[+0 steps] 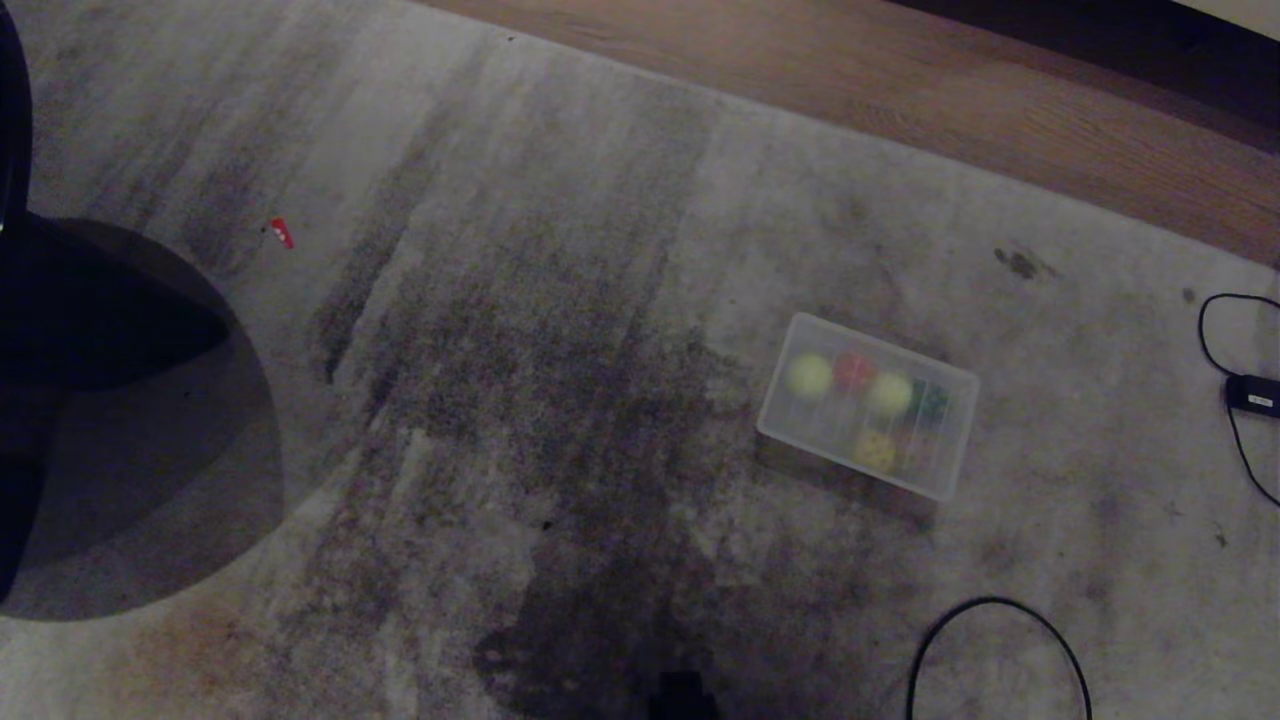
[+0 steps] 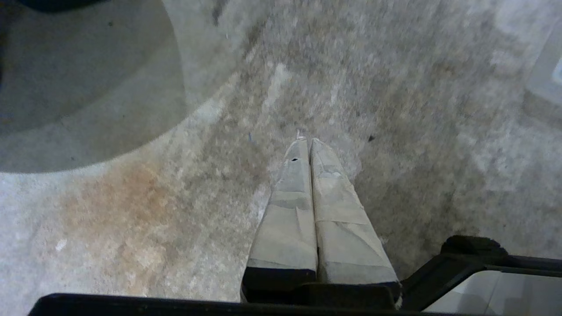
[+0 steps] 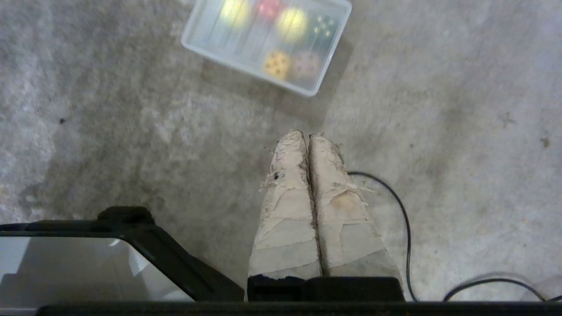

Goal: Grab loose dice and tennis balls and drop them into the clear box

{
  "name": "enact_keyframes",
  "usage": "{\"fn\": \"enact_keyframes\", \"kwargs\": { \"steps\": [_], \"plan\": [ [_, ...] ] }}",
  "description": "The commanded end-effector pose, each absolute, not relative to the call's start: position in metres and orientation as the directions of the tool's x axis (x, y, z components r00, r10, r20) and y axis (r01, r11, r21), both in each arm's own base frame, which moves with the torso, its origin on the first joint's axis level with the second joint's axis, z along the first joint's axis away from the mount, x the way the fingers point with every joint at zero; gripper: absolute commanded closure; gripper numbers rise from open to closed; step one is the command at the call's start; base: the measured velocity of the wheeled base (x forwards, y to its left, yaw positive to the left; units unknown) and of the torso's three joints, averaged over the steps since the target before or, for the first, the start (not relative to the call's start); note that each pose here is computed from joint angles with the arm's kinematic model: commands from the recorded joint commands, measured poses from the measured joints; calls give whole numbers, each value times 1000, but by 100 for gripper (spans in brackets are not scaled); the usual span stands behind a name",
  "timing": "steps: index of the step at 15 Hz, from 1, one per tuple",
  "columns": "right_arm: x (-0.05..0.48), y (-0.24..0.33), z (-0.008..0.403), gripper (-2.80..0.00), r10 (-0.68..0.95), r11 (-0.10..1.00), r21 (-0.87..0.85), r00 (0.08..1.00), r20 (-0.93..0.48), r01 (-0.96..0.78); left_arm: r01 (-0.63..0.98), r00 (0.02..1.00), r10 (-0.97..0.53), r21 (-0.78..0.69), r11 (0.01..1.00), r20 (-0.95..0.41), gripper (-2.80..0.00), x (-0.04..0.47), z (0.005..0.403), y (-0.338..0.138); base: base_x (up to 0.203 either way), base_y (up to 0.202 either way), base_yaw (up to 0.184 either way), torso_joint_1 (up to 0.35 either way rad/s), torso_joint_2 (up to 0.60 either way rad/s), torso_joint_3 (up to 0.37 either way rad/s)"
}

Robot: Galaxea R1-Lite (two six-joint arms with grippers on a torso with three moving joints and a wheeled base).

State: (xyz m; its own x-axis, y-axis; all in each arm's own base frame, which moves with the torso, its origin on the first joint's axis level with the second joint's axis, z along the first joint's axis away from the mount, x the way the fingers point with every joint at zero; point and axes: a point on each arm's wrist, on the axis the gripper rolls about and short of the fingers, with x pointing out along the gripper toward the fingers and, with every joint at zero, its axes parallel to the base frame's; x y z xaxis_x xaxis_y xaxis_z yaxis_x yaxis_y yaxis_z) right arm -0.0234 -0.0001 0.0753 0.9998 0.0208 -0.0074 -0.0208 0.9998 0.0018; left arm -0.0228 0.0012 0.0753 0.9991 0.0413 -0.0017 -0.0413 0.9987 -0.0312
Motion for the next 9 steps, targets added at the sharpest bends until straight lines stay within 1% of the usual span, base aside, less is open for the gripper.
{"fn": "enact_keyframes", "kwargs": {
  "steps": [1, 9],
  "plan": [
    [-23, 0, 75, 0, 22, 1000, 2, 1000, -10, -22, -42, 999, 41, -32, 999, -5, 0, -23, 75, 1, 0, 0, 0, 3, 2, 203],
    [-23, 0, 75, 0, 22, 1000, 2, 1000, -10, -22, -42, 999, 41, -32, 999, -5, 0, -23, 75, 1, 0, 0, 0, 4, 2, 204]
  ]
}}
